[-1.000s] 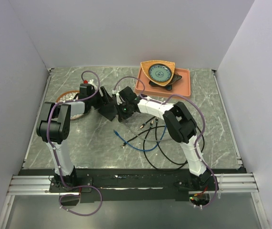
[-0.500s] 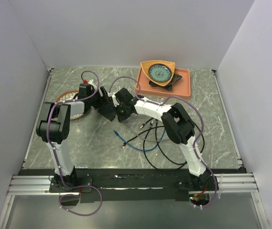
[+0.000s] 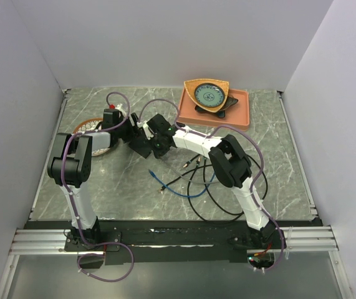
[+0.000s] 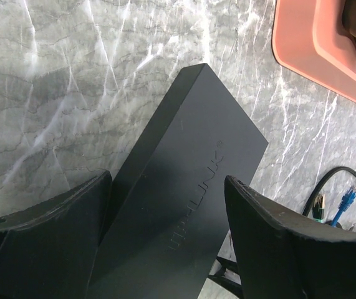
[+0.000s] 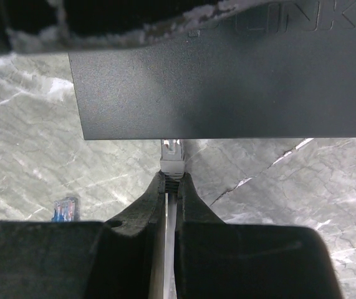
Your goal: Insert the plug into the switch port
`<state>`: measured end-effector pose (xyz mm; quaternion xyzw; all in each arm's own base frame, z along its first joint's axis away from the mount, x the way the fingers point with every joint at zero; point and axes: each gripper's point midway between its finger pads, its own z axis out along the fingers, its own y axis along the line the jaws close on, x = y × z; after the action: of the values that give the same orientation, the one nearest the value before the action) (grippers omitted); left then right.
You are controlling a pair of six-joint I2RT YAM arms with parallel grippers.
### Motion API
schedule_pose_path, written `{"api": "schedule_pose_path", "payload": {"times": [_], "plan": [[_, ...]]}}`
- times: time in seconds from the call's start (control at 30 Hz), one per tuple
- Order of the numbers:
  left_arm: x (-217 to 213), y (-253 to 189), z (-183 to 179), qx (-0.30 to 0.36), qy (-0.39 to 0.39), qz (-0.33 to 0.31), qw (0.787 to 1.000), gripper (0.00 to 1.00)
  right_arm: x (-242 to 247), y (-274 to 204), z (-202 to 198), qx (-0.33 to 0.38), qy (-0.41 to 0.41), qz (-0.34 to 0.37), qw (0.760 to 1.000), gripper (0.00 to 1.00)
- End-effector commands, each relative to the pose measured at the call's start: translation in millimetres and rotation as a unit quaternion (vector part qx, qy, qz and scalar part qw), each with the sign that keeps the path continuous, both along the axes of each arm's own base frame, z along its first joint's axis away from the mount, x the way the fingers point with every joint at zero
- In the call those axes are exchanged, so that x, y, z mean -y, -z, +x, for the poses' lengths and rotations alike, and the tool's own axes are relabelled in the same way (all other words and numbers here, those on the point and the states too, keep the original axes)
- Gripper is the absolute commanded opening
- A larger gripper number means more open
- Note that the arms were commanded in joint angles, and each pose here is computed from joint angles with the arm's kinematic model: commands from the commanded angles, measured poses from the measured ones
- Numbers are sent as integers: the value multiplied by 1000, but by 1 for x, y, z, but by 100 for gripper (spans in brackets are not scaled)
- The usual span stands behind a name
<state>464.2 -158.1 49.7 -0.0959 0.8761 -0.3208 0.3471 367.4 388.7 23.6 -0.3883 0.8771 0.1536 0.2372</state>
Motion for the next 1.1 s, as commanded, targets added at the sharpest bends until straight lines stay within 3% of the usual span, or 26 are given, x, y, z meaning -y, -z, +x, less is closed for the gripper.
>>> {"api": "schedule_pose_path", "payload": {"times": [0.0, 0.23, 0.5, 1.07], "plan": [[24, -9, -11, -12, 49, -35, 998, 77, -18, -16, 33, 66, 7, 19, 998, 0], [25, -6, -12, -17, 53, -37, 998, 76, -21, -19, 35, 60, 19, 32, 997, 0], [26, -4, -13, -22, 62, -35, 997, 72, -30, -32, 36, 28, 47, 105, 993, 0], [33, 6, -17, -43, 94, -41, 994, 61, -36, -54, 67, 46, 62, 149, 986, 0]]}}
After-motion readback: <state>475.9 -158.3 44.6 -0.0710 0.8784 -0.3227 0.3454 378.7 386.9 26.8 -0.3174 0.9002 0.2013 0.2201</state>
